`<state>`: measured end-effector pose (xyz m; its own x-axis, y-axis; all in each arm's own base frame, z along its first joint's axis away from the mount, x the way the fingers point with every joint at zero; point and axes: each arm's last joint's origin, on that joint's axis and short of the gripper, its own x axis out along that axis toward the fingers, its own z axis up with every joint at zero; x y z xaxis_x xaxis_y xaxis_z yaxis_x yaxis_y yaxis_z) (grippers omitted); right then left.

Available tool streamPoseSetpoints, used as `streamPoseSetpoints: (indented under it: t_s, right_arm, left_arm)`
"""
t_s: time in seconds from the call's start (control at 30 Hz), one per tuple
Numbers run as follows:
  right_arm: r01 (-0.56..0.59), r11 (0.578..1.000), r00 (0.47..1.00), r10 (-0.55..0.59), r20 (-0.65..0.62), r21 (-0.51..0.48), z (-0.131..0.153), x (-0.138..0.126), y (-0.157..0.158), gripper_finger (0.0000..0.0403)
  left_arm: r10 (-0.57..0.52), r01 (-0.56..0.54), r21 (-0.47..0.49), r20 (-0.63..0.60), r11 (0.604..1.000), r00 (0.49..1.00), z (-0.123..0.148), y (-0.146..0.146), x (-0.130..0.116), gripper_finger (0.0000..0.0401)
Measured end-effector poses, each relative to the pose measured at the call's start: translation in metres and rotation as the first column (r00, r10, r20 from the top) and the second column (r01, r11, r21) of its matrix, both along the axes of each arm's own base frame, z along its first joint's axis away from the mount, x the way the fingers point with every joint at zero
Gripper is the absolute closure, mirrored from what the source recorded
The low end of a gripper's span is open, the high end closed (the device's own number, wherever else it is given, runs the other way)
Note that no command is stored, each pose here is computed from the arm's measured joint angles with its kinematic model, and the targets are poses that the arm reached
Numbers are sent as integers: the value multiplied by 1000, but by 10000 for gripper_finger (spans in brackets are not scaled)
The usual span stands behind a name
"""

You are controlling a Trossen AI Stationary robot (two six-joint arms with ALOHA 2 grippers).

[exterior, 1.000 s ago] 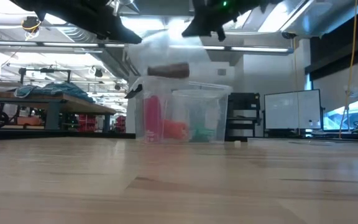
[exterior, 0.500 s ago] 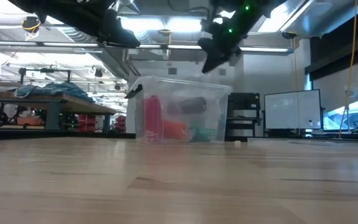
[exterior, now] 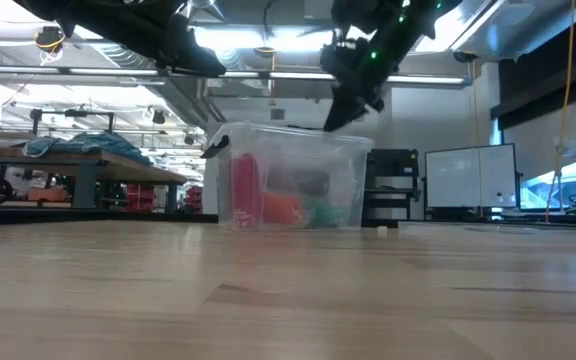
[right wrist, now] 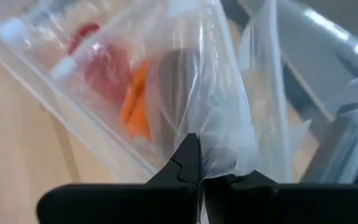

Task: Roll bandage
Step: Put the transparent zip bag into the transparent bin

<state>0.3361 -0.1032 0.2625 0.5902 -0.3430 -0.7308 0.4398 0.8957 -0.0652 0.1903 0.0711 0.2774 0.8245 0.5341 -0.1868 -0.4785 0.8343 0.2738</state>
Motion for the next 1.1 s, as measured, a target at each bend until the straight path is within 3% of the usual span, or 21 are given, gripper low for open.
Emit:
streamPoseSetpoints:
  t_s: [0.23, 0.4, 0.7, 0.9, 1.1]
  right_arm:
    - [-25, 1000, 999, 25, 48, 1, -14, 17, -4, 395]
    - [-3, 1000, 1000, 3, 3, 19, -29, 20, -11, 395]
    - [13, 998, 999, -16, 41, 68, -27, 21, -7, 389]
    - [12, 996, 999, -16, 41, 94, -23, 18, -5, 312]
    - [-7, 997, 994, -1, 106, 75, 9, 10, -2, 233]
  left_arm:
    - [-1, 1, -1, 1, 1000, 1000, 0, 0, 0, 193]
    - [-1, 1, -1, 1, 1000, 1000, 0, 0, 0, 193]
    - [-1, 1, 0, -1, 1000, 1000, 0, 0, 0, 193]
    - [-57, 56, -24, -26, 998, 998, -3, -2, 0, 193]
    - [-65, 65, -19, -37, 998, 997, -4, -2, 0, 193]
